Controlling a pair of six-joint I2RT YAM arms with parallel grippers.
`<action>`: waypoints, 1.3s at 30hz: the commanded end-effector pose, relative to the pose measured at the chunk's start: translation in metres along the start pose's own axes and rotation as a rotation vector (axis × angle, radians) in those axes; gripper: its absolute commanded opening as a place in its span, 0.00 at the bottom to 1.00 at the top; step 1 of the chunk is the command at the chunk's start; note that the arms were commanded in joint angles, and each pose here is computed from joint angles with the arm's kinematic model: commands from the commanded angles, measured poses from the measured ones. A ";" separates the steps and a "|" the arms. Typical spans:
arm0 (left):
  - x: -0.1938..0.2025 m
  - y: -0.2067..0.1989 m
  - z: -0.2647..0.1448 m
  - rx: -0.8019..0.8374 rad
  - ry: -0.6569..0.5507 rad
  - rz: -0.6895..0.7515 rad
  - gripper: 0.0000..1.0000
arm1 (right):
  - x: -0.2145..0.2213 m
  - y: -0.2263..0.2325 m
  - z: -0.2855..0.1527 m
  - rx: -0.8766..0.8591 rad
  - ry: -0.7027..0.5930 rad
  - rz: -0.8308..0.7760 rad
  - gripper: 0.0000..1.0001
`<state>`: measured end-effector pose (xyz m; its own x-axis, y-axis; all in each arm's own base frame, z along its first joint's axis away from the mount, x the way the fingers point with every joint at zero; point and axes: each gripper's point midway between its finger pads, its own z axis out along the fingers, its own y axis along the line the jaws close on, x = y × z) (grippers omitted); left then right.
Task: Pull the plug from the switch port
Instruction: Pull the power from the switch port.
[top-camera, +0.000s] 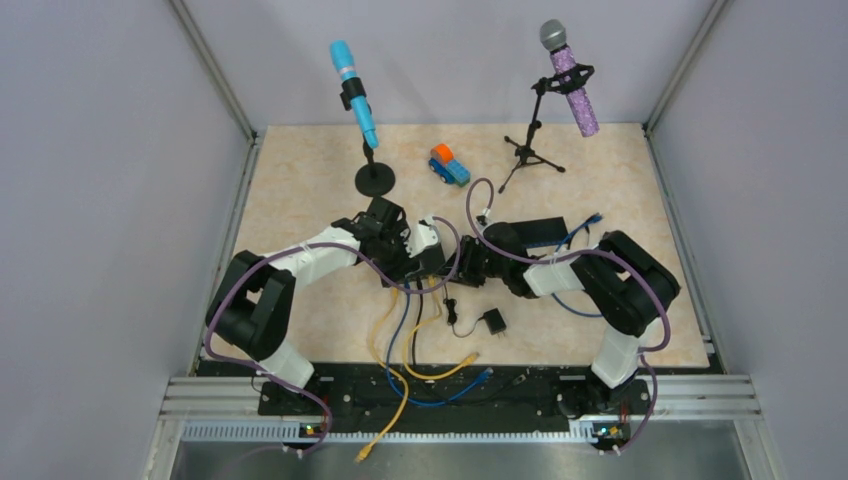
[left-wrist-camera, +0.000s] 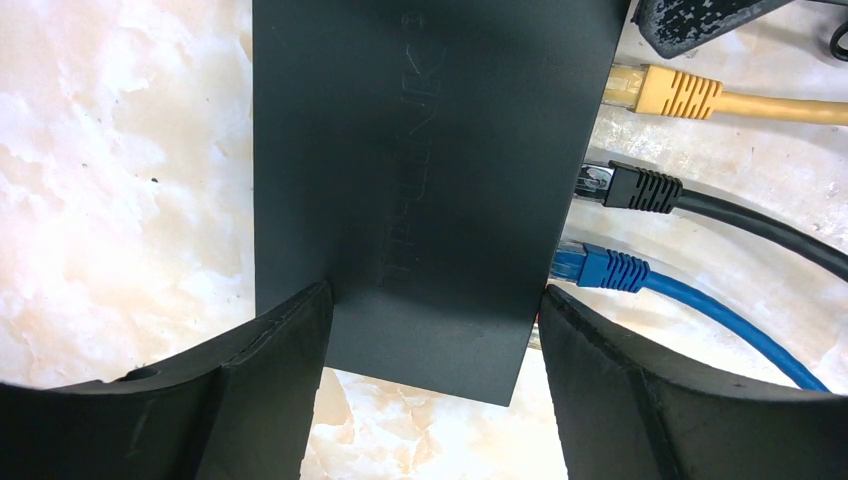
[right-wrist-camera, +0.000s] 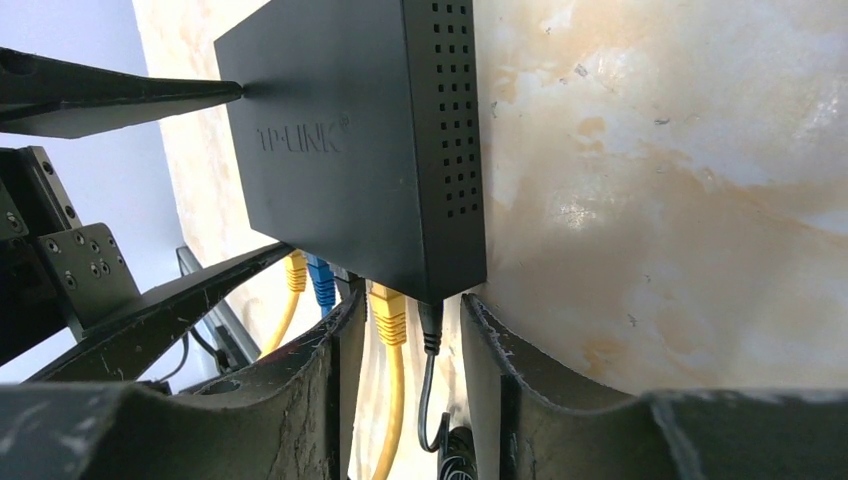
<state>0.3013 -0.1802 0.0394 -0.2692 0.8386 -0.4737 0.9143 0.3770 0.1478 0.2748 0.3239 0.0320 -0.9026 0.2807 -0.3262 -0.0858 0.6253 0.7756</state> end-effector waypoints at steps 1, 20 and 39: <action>0.038 -0.025 0.011 0.096 0.126 -0.049 0.78 | 0.010 -0.017 0.001 0.056 0.021 0.014 0.39; 0.038 -0.027 0.011 0.107 0.129 -0.042 0.77 | -0.014 -0.018 0.003 0.043 -0.036 0.083 0.29; 0.040 -0.027 0.010 0.111 0.138 -0.044 0.76 | -0.016 -0.019 0.008 0.005 -0.080 0.189 0.31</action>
<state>0.3004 -0.1806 0.0390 -0.2637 0.8414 -0.4717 0.9174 0.3699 0.1469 0.2812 0.3222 0.0291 -0.8933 0.4015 -0.2022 0.0516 0.5384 0.8411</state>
